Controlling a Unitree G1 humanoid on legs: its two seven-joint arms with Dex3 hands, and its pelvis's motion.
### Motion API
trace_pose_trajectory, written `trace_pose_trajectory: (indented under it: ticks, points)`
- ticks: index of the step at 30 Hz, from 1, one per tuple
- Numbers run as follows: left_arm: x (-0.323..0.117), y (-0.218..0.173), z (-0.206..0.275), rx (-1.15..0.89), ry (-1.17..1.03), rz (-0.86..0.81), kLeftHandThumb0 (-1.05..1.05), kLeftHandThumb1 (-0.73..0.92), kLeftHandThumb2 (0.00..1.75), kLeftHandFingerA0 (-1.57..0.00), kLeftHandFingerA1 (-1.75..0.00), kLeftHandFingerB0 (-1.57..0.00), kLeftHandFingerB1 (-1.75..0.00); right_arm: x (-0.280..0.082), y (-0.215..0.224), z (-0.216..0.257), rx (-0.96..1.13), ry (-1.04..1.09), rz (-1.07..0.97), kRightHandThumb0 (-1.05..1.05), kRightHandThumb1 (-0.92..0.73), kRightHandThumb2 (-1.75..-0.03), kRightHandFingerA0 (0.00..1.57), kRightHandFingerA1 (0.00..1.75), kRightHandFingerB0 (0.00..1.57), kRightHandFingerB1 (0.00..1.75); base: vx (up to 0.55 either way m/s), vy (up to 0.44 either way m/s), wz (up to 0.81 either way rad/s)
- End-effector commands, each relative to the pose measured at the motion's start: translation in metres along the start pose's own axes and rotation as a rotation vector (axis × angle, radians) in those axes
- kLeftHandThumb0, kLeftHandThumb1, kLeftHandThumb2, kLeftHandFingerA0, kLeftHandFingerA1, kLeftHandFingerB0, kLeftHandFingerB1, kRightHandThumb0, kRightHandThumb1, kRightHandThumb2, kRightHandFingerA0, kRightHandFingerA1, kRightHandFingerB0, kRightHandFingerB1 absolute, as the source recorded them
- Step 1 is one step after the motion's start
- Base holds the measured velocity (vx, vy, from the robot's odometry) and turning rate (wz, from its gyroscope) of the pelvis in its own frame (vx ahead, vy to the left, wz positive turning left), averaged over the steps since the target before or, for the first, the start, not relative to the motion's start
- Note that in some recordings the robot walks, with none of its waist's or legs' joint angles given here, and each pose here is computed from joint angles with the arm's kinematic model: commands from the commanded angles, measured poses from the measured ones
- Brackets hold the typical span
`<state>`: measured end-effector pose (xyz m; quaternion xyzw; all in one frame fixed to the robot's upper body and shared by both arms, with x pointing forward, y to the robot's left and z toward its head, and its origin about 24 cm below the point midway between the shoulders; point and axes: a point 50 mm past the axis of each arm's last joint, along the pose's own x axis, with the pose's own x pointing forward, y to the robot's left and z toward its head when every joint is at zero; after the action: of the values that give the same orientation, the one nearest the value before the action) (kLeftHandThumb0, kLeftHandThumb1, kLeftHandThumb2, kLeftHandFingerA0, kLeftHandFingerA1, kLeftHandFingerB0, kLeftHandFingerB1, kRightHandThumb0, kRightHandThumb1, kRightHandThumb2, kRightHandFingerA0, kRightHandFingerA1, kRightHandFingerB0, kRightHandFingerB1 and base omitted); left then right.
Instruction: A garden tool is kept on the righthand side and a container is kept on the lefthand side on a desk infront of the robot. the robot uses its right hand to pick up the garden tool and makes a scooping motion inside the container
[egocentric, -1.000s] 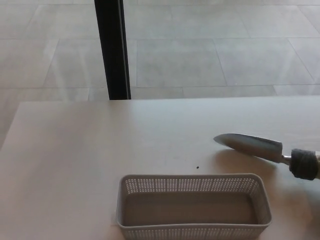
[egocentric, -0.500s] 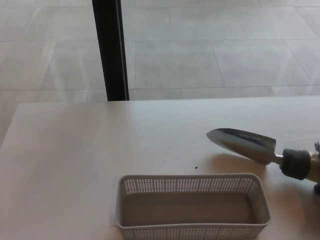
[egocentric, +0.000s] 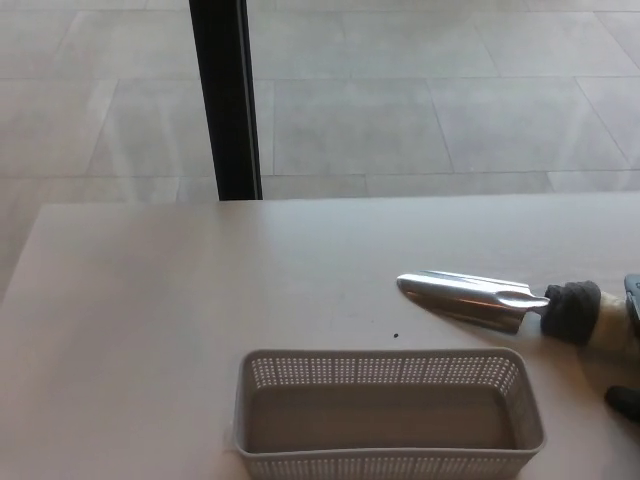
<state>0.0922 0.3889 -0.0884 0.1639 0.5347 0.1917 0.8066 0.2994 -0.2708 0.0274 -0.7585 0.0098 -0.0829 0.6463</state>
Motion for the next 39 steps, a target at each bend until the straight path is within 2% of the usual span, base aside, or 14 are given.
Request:
trace_pose_trajectory:
  ticks: [1,7,14,15,16,18,19,20,30,31,32,37,38,39]
  points:
    - [-0.002,0.010,-0.004,0.001,0.005,0.035,-0.50,0.65,0.60,-0.66,-0.68,-0.60,-0.53,-0.019,-0.013,-0.042,0.072,0.101,0.224,-1.05,-0.85,-0.67,0.00,0.00,0.00,0.00,0.00,0.000,0.00]
    - [-0.003,0.013,-0.005,0.004,0.006,0.034,-0.51,0.65,0.60,-0.66,-0.67,-0.61,-0.53,-0.027,-0.035,-0.071,0.158,0.194,0.188,-1.05,-0.89,-0.67,0.00,0.00,0.00,0.00,0.00,0.000,0.00]
    - [-0.003,0.012,-0.008,0.036,0.015,0.032,-0.52,0.65,0.60,-0.67,-0.66,-0.60,-0.51,-0.057,-0.074,-0.147,0.329,0.430,0.040,-1.05,-0.92,-0.71,0.00,0.00,0.00,0.00,0.00,0.000,0.00]
    - [-0.003,0.012,-0.008,0.036,0.016,0.032,-0.52,0.65,0.60,-0.67,-0.68,-0.61,-0.52,-0.059,-0.075,-0.152,0.360,0.444,0.029,-1.04,-0.80,-0.86,0.00,0.00,0.00,0.00,0.00,0.000,0.00]
    - [-0.003,0.012,-0.008,0.034,0.015,0.032,-0.51,0.66,0.59,-0.69,-0.70,-0.62,-0.54,-0.068,-0.077,-0.165,0.427,0.507,-0.014,-1.05,-0.91,-0.69,0.00,0.00,0.00,0.01,0.00,0.000,0.00]
    - [-0.003,0.011,-0.008,0.026,0.017,0.034,-0.51,0.65,0.59,-0.70,-0.71,-0.61,-0.54,-0.083,-0.079,-0.185,0.510,0.596,-0.091,-1.04,-0.90,-0.68,0.00,0.00,0.00,0.01,0.00,0.000,0.00]
    - [-0.003,0.011,-0.009,0.026,0.025,0.038,-0.51,0.65,0.59,-0.70,-0.69,-0.62,-0.52,-0.099,-0.076,-0.201,0.603,0.696,-0.143,-1.02,-0.76,-0.84,0.00,0.00,0.00,0.06,0.00,0.000,0.00]
    - [-0.003,0.011,-0.009,0.022,0.025,0.036,-0.51,0.65,0.59,-0.71,-0.68,-0.62,-0.52,-0.108,-0.072,-0.207,0.656,0.729,-0.186,-1.05,-0.70,-1.12,0.00,0.38,0.00,0.19,0.00,0.000,0.00]
    - [-0.002,0.009,-0.009,0.020,0.024,0.035,-0.51,0.65,0.59,-0.69,-0.67,-0.62,-0.52,-0.185,-0.001,-0.233,0.994,1.207,-0.306,-0.86,-0.63,-0.95,0.00,0.39,0.05,0.40,0.00,0.000,0.00]
    - [-0.002,0.009,-0.009,0.014,0.023,0.033,-0.51,0.65,0.59,-0.69,-0.67,-0.62,-0.53,-0.190,0.008,-0.230,1.038,1.260,-0.320,-0.71,-0.81,-0.65,0.00,0.00,0.01,0.40,0.00,0.000,0.00]
    - [-0.003,0.007,-0.011,-0.004,0.028,0.034,-0.50,0.64,0.59,-0.70,-0.67,-0.64,-0.54,-0.193,0.014,-0.227,1.079,1.287,-0.307,-0.82,-0.63,-0.94,0.00,0.40,0.02,0.39,0.00,0.000,0.00]
    - [-0.003,0.004,-0.014,-0.022,0.017,0.026,-0.51,0.65,0.59,-0.69,-0.69,-0.62,-0.54,-0.203,0.038,-0.211,1.293,1.332,-0.356,-0.74,-0.59,-0.93,0.00,0.42,0.00,0.34,0.00,0.000,0.00]
    - [-0.003,0.005,-0.015,-0.025,0.012,0.023,-0.51,0.65,0.60,-0.68,-0.68,-0.61,-0.53,-0.206,0.044,-0.207,1.334,1.334,-0.325,-0.67,-0.84,-0.72,0.00,0.00,0.00,0.25,0.00,0.000,0.00]
    - [-0.004,0.006,-0.016,-0.032,0.014,0.020,-0.50,0.66,0.60,-0.67,-0.67,-0.60,-0.53,-0.210,0.052,-0.200,1.368,1.350,-0.326,-0.71,-0.60,-0.97,0.00,0.45,0.00,0.31,0.00,0.000,0.00]
